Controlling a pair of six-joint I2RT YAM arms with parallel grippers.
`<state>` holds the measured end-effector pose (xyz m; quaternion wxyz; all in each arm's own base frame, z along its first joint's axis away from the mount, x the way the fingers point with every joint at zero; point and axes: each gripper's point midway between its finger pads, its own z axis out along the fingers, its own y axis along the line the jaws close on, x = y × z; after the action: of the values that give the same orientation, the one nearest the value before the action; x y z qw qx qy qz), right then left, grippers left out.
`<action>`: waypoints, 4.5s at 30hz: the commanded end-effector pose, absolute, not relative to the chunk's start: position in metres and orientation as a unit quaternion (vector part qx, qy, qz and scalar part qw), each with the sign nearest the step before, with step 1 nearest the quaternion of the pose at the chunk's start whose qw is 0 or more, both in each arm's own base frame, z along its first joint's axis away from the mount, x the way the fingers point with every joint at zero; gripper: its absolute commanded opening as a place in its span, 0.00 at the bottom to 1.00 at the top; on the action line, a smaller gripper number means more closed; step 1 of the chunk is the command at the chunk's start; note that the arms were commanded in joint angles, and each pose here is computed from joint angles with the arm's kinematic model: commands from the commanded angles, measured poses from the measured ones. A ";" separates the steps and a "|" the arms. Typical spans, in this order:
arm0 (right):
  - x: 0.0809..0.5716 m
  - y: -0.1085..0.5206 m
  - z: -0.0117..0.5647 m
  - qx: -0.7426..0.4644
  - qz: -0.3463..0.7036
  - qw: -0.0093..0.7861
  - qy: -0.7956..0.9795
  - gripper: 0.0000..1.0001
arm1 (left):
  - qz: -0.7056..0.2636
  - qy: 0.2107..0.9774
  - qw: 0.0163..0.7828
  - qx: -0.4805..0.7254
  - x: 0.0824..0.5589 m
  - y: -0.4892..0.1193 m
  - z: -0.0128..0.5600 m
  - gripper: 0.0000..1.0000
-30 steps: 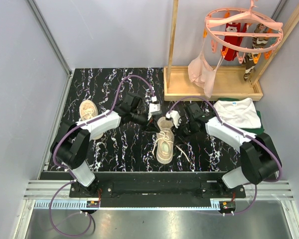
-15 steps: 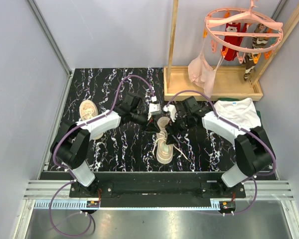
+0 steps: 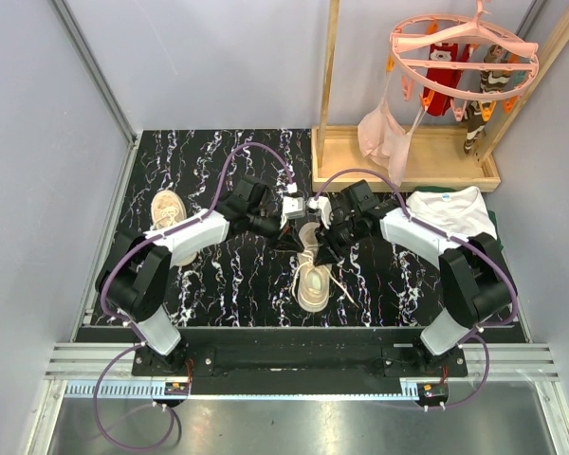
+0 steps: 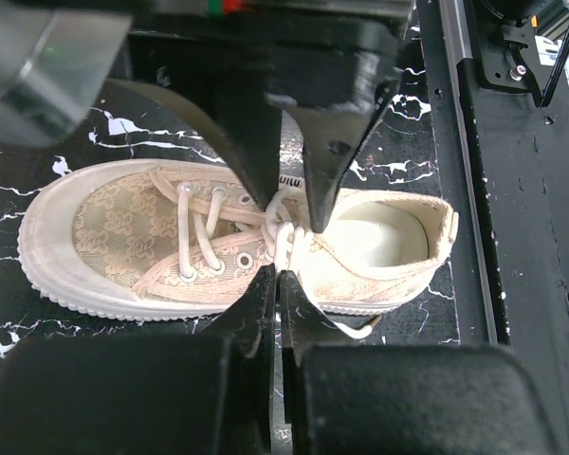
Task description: Tie the shoes
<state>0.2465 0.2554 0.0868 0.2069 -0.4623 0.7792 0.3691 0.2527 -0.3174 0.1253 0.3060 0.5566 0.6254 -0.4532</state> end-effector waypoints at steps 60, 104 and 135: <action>0.261 0.257 0.111 -0.565 0.258 0.368 0.693 0.00 | -0.518 0.705 0.292 0.388 0.226 -0.302 0.146 0.24; 0.261 0.256 0.112 -0.592 0.125 0.529 0.595 0.00 | -0.527 0.761 0.160 0.343 0.268 -0.354 0.110 0.17; 0.263 0.262 0.115 -0.588 0.126 0.549 0.581 0.00 | -0.579 0.728 0.108 0.350 0.242 -0.361 0.114 0.31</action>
<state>0.2522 0.2512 0.0909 0.5026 -0.5984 0.6094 0.1341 0.2514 -0.3498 0.0956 0.1171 0.3300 0.7642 -0.5416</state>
